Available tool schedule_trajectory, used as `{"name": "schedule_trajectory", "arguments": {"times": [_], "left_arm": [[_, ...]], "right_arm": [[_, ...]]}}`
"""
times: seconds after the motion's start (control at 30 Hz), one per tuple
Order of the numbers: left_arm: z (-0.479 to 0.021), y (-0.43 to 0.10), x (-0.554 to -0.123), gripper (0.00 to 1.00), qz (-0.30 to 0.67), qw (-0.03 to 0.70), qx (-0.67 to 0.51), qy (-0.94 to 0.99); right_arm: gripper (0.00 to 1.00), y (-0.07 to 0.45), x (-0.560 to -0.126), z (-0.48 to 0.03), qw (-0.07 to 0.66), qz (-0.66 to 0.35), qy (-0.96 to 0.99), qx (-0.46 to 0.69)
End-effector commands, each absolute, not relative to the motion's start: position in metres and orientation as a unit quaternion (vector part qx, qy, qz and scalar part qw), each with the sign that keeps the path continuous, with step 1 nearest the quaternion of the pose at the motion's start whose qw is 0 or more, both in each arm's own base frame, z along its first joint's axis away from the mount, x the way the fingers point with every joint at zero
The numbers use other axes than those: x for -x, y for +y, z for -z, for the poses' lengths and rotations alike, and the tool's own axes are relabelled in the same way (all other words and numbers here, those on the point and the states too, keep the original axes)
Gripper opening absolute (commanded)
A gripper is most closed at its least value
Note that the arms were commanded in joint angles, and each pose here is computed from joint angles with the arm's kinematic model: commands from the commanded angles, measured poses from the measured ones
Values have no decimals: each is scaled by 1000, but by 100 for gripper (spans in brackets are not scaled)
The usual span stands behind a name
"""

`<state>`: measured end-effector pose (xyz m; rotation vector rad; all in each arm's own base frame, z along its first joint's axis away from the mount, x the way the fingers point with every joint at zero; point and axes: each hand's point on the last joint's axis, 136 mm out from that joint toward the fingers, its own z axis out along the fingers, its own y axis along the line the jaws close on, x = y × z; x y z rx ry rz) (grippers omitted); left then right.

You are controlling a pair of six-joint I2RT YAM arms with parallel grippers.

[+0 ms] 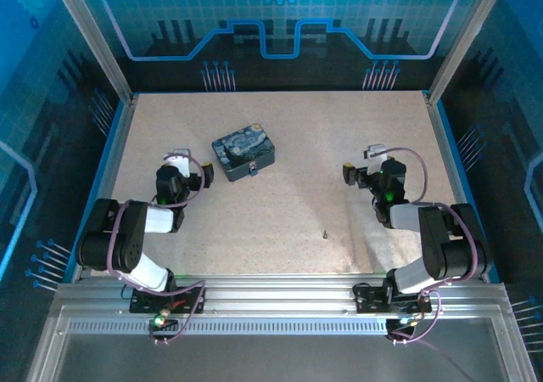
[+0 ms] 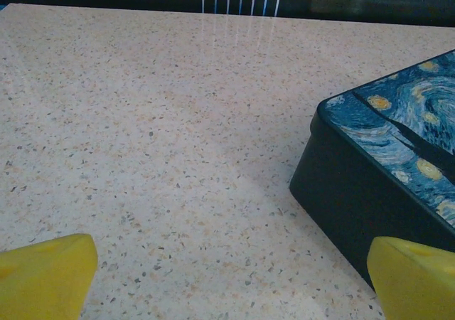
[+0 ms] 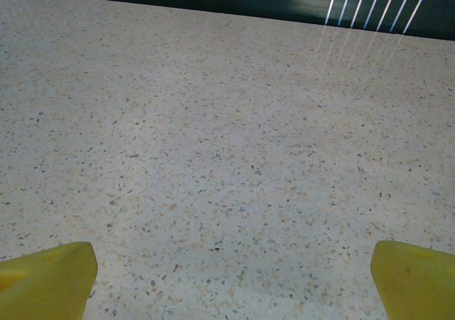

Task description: Unlock the padlock with the key

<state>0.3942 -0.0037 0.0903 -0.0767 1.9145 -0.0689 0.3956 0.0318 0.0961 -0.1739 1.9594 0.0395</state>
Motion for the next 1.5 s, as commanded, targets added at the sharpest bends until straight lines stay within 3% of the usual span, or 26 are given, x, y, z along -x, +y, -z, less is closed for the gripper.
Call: {"name": "schedule_trajectory", "arguments": {"times": [0.0,0.47,0.63,0.8,0.97,1.47], "left_arm": [[-98,-5,-392,99,37,597,29,801],[-155,-9,-371,99,23,625,28,780],[-201,-25,-360,99,116,633,83,761],[-212,-39,-349,99,227,560,190,774],[-215,-80,-336,99,317,494,197,785],[-198,-175,-292,99,356,404,115,835]], "right_arm": [[100,27,-396,-96,554,-21,830,60],[100,28,-376,-145,552,-26,833,28],[100,46,-371,-162,539,-61,840,14],[100,74,-358,-173,507,-104,855,12],[100,105,-343,-175,468,-123,875,27],[100,153,-271,-146,319,-150,933,69]]}}
